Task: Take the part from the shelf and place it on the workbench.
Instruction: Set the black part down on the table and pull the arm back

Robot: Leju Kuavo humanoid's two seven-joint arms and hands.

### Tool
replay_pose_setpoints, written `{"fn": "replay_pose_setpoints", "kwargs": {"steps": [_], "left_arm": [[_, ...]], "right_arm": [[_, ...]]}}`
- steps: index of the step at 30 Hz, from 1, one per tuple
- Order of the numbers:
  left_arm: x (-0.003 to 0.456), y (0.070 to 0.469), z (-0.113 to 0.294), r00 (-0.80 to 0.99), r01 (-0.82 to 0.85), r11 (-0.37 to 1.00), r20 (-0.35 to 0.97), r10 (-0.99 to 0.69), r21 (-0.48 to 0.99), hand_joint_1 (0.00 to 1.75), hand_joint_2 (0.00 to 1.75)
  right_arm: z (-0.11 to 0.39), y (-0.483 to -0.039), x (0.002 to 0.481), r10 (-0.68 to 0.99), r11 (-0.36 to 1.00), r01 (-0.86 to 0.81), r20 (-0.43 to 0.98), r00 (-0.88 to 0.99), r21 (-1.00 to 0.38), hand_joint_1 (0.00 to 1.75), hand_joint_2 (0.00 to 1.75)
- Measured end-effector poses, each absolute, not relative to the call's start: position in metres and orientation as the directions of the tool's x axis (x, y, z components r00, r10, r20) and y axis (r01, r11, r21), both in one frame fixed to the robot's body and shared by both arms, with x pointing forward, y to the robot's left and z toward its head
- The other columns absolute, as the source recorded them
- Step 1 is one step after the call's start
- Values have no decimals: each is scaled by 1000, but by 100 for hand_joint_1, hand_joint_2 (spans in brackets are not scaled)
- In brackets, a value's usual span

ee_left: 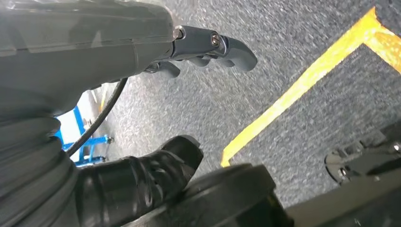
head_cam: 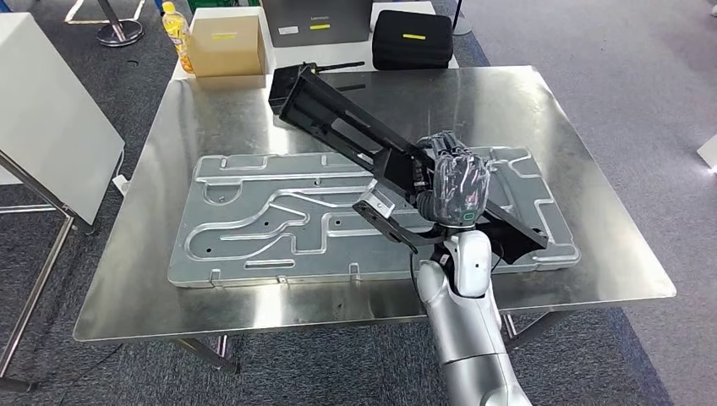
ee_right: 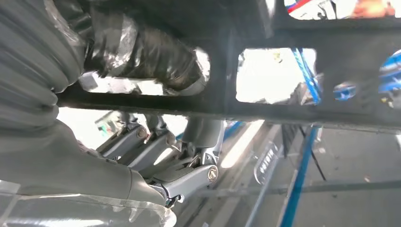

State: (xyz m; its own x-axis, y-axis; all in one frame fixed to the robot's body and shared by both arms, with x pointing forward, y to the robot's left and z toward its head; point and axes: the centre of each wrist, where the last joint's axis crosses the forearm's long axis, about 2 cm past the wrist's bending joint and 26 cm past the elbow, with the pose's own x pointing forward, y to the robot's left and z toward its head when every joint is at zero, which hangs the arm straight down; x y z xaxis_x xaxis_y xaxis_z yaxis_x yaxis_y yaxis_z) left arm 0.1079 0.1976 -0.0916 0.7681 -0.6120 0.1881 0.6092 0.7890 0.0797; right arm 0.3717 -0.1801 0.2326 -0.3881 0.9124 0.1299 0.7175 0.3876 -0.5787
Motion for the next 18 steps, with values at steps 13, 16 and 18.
{"fn": "replay_pose_setpoints", "kwargs": {"steps": [13,16,18], "left_arm": [[102,196,-93,782,576,808,206,-589,123,0,0],[101,196,-93,785,573,811,204,-585,119,0,0],[100,196,-93,788,570,813,204,-582,117,0,0]], "right_arm": [[224,-173,375,917,389,684,187,-352,-618,0,0],[217,-172,377,913,399,660,213,-347,-636,0,0],[214,-172,379,911,407,647,233,-342,-645,0,0]]}}
